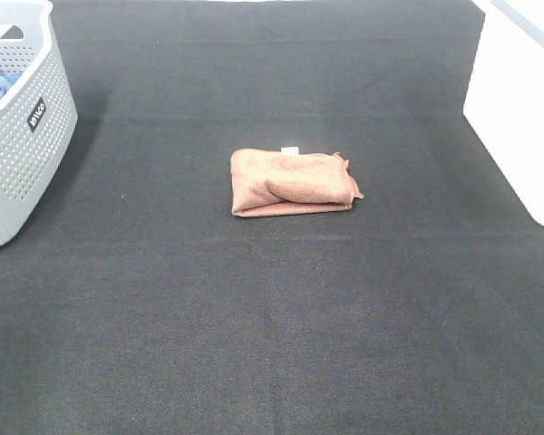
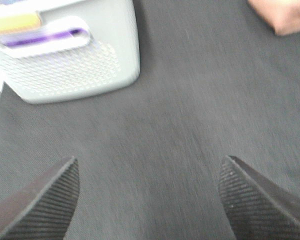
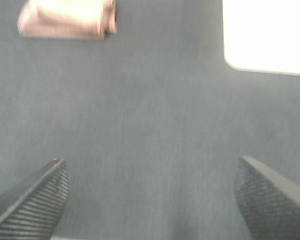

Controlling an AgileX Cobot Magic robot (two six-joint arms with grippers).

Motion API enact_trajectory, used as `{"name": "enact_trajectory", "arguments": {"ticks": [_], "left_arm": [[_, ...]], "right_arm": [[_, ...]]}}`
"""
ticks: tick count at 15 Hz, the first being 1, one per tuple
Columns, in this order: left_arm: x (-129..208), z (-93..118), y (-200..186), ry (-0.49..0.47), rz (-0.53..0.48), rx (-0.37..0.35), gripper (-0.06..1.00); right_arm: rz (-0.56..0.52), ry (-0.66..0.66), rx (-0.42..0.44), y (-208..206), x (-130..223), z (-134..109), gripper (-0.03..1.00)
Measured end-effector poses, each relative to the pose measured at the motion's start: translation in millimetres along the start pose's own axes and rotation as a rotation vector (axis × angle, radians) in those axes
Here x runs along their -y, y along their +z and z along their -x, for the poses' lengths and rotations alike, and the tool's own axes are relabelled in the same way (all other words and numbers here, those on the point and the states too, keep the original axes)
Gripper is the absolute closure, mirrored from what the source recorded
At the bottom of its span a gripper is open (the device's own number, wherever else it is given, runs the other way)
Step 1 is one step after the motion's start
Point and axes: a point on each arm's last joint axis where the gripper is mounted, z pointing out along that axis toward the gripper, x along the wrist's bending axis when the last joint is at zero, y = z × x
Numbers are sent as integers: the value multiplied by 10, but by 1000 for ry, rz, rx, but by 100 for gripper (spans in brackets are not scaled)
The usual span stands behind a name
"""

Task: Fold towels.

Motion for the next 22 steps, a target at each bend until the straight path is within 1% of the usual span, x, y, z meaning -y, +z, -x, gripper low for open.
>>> {"name": "enact_trajectory", "arguments": {"ticks": [2,4,7,22], "left_arm": [[36,7,-64,2,48,-6,21],[41,8,-72,4,54,-6,21],[41,8,-72,4,54,-6,21],[41,8,-72,4,54,-6,21]], "right_arm": [[67,-7,10,-91,54,-17,12],[98,-10,12,-131,81,-26,12],[104,-31,-41,-141,86,-32,12],[104,-32,-44,-141,86,-32,12]]}}
